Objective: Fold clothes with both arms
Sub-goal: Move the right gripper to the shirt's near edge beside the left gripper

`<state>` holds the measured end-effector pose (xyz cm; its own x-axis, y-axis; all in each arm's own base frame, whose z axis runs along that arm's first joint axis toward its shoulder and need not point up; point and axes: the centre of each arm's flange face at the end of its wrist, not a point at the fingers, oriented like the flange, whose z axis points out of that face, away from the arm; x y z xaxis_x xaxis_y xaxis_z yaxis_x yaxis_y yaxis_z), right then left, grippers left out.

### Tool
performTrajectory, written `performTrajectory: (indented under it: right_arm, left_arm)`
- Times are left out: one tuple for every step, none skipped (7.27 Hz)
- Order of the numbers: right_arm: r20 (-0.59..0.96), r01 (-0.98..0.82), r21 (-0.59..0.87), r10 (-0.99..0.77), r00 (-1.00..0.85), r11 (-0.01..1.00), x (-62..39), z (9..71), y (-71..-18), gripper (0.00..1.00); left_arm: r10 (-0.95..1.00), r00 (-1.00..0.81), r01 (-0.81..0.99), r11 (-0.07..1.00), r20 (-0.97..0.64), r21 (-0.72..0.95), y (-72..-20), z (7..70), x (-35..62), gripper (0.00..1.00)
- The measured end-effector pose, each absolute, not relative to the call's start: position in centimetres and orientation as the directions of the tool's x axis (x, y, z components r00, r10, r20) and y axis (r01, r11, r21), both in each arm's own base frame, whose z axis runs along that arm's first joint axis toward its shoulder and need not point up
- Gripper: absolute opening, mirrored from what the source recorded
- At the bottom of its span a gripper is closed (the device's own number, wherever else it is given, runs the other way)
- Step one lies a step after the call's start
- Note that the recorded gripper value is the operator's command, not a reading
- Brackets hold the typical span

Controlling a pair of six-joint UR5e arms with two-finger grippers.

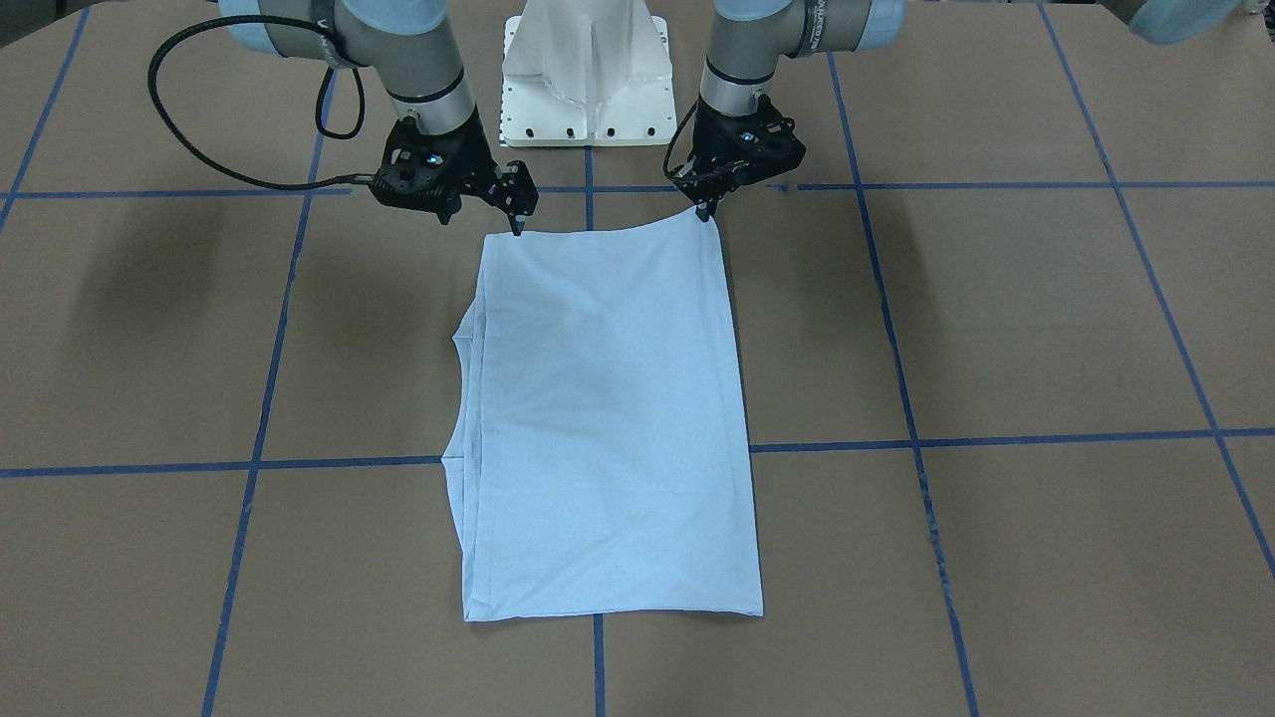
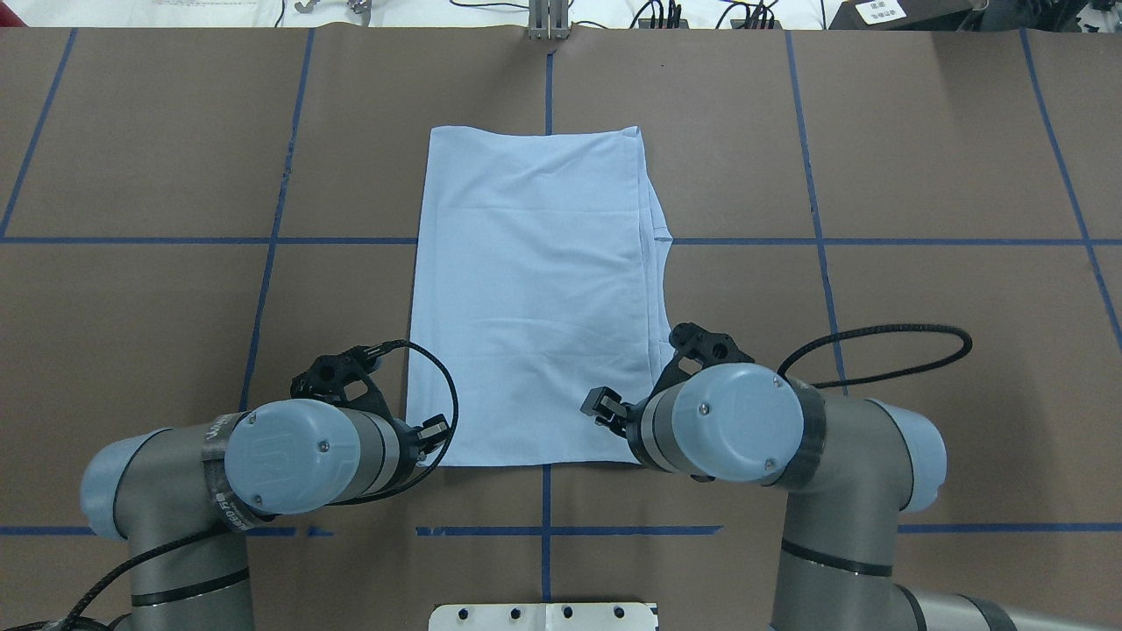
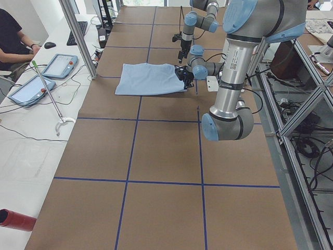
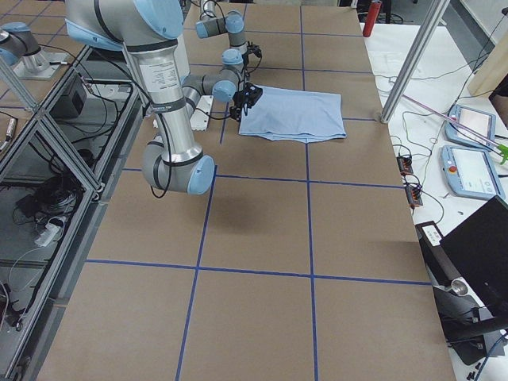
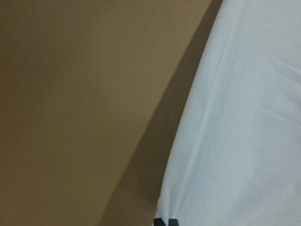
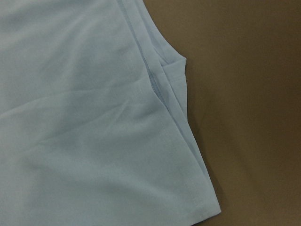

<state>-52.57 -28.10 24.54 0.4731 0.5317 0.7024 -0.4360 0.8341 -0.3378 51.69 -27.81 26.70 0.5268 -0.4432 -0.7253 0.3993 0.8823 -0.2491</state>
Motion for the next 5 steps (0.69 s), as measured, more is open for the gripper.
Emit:
performTrajectory:
  right_arm:
    - [0.676, -0.486, -0.385, 0.598, 0.43, 0.785, -53.6, 25.1, -26.9, 1.0]
    - [0.652, -0.519, -0.408, 0.637, 0.411, 0.752, -54.4, 25.9, -26.7, 1.0]
    - [0.634, -0.543, -0.413, 0.659, 0.405, 0.731, -54.9, 26.7, -27.0, 1.0]
    - [0.62, -0.562, -0.415, 0.675, 0.401, 0.715, -55.1, 27.2, -27.6, 1.0]
    - [0.611, -0.577, -0.414, 0.685, 0.398, 0.704, -55.1, 27.6, -28.3, 1.0]
  left_arm:
    - [-0.443, 0.529, 0.399, 0.883, -0.724, -0.249, -27.8, 26.8, 51.8, 0.0]
    - [-0.443, 0.53, 0.398, 0.883, -0.723, -0.249, -27.8, 26.9, 51.9, 0.0]
    - [-0.443, 0.531, 0.398, 0.883, -0.723, -0.249, -27.8, 27.0, 52.0, 0.0]
    - [-0.442, 0.529, 0.396, 0.884, -0.724, -0.25, -27.7, 26.8, 52.1, 0.0]
    - [-0.439, 0.527, 0.392, 0.885, -0.727, -0.25, -27.6, 26.5, 52.2, 0.0]
